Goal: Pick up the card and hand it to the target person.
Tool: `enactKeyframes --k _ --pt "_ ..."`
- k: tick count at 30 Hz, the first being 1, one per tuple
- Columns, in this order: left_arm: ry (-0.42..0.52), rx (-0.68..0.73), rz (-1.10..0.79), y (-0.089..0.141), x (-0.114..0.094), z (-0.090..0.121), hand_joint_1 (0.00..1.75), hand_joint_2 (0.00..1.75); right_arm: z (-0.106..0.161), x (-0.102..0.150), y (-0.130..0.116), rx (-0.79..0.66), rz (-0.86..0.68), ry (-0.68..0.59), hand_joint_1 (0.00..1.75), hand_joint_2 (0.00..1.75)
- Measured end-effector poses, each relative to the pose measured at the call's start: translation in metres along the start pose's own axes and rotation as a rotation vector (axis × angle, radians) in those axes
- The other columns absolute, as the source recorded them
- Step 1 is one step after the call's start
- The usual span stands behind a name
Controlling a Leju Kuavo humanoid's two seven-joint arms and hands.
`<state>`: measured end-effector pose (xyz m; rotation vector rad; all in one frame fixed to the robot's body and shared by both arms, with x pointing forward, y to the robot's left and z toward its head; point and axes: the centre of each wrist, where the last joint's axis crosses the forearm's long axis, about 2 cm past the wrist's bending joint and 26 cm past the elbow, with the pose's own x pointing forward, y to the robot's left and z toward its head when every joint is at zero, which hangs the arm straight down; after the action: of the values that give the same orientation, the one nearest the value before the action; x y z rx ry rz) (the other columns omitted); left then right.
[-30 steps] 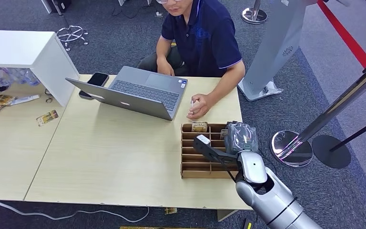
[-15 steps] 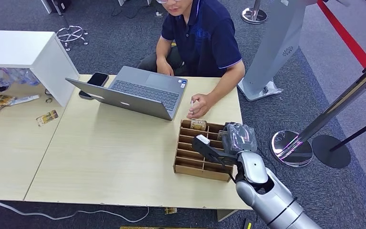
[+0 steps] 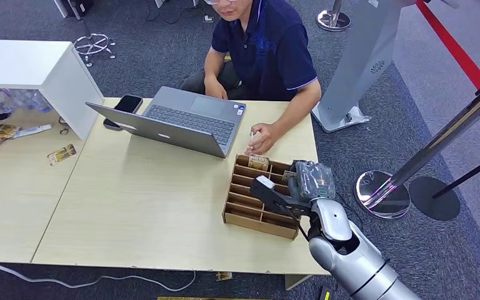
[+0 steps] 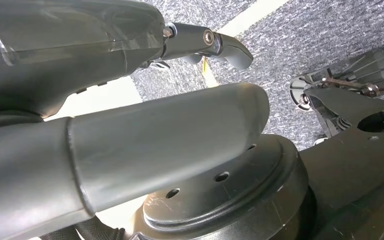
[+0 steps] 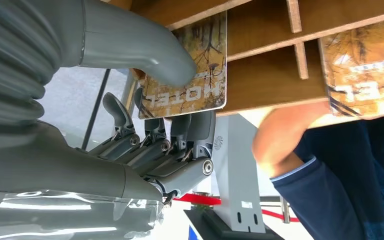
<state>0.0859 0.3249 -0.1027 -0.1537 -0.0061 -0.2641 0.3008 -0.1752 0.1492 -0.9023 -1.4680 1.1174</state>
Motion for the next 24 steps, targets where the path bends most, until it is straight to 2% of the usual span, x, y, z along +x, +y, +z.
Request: enactKeyframes --k 18,24 --pt "0.001 0.004 0.001 0.003 -0.001 0.001 0.0 0.0 0.005 0.016 -0.019 -0.063 -0.044 -0.067 1.44 1.75" --pt "0.002 0.006 0.002 0.004 -0.001 0.001 0.0 0.0 0.009 0.023 -0.031 -0.135 -0.048 -0.114 1.46 1.75"
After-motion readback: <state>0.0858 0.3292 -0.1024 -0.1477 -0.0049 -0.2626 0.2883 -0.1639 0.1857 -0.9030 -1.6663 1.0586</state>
